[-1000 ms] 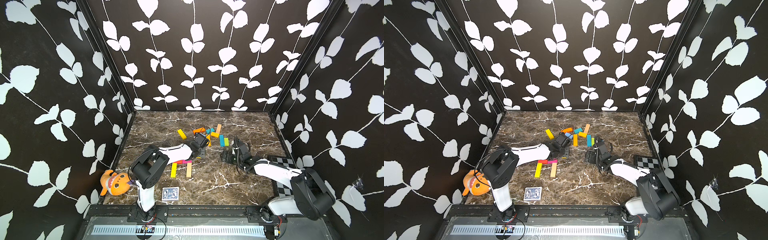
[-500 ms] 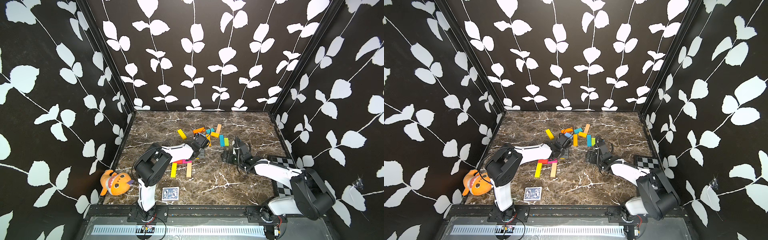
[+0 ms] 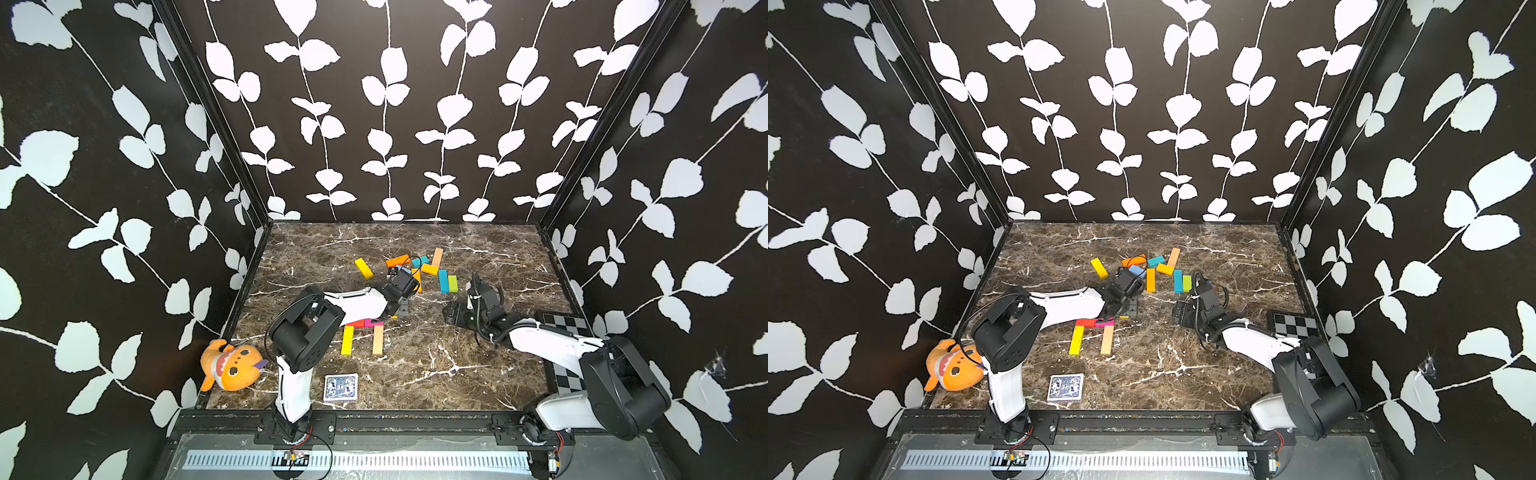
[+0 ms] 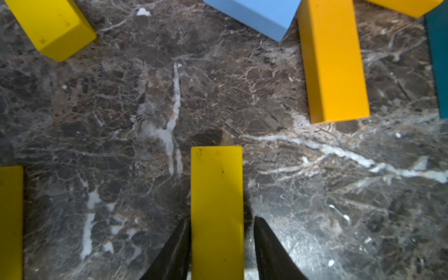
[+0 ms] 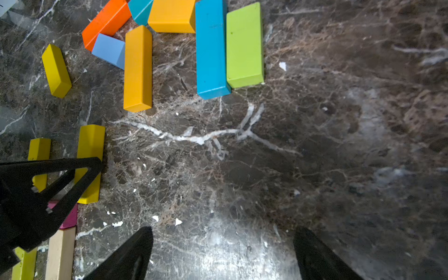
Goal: Assemble the letter h with building blocks
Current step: Place the building block at the center of the board.
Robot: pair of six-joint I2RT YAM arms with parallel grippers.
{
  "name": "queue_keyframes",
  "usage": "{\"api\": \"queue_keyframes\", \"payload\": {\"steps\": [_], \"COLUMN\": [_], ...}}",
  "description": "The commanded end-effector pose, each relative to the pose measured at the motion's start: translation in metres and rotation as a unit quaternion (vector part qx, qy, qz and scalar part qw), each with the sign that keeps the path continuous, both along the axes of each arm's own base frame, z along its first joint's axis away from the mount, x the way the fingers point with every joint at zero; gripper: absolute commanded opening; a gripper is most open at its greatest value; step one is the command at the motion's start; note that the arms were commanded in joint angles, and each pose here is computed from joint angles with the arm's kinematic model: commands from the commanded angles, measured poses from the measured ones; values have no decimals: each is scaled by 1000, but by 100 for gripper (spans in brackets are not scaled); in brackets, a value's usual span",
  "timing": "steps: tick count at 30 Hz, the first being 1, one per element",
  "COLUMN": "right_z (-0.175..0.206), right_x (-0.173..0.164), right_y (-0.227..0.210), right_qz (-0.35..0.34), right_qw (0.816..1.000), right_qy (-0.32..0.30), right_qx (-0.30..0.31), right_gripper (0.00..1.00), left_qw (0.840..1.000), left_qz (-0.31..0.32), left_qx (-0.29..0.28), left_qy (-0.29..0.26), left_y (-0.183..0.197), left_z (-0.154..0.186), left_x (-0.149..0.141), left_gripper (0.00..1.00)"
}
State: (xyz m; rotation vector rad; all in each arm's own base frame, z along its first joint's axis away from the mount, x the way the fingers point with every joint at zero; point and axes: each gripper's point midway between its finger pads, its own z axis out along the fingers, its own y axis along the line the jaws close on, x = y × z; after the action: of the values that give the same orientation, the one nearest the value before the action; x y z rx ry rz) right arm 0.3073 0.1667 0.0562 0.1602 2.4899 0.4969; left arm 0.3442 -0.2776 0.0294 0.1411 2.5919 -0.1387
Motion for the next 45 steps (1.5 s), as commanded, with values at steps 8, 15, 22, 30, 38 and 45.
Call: {"api": "queue_keyframes", "payload": {"steps": [8, 15, 22, 30, 38, 45], "right_z": [0, 0, 1, 1, 5, 34], "right_x": [4, 4, 4, 5, 8, 25], "right_y": [-1, -3, -5, -6, -3, 29], "right_qz": [-8, -12, -13, -15, 3, 61], "right_qw": [1000, 1000, 1000, 1000, 1000, 997], "right_qy": [-3, -5, -4, -4, -5, -36], "right_qx": [11, 11, 15, 16, 9, 26], "right_gripper": [90, 90, 90, 91, 90, 88], "left_qw": [1000, 1000, 1000, 999, 988, 965], "left_qz": [-4, -8, -7, -13, -44, -103], "left_qx": [-13, -14, -14, -44, -117, -152], "left_qy": [6, 13, 15, 4, -89, -185], "left_y": [-6, -8, -9, -19, -35, -23], "left_z": [-1, -5, -8, 9, 109, 204], "left_x": [-3, -3, -3, -1, 13, -2], "left_gripper": [44, 34, 32, 57, 78, 96]}}
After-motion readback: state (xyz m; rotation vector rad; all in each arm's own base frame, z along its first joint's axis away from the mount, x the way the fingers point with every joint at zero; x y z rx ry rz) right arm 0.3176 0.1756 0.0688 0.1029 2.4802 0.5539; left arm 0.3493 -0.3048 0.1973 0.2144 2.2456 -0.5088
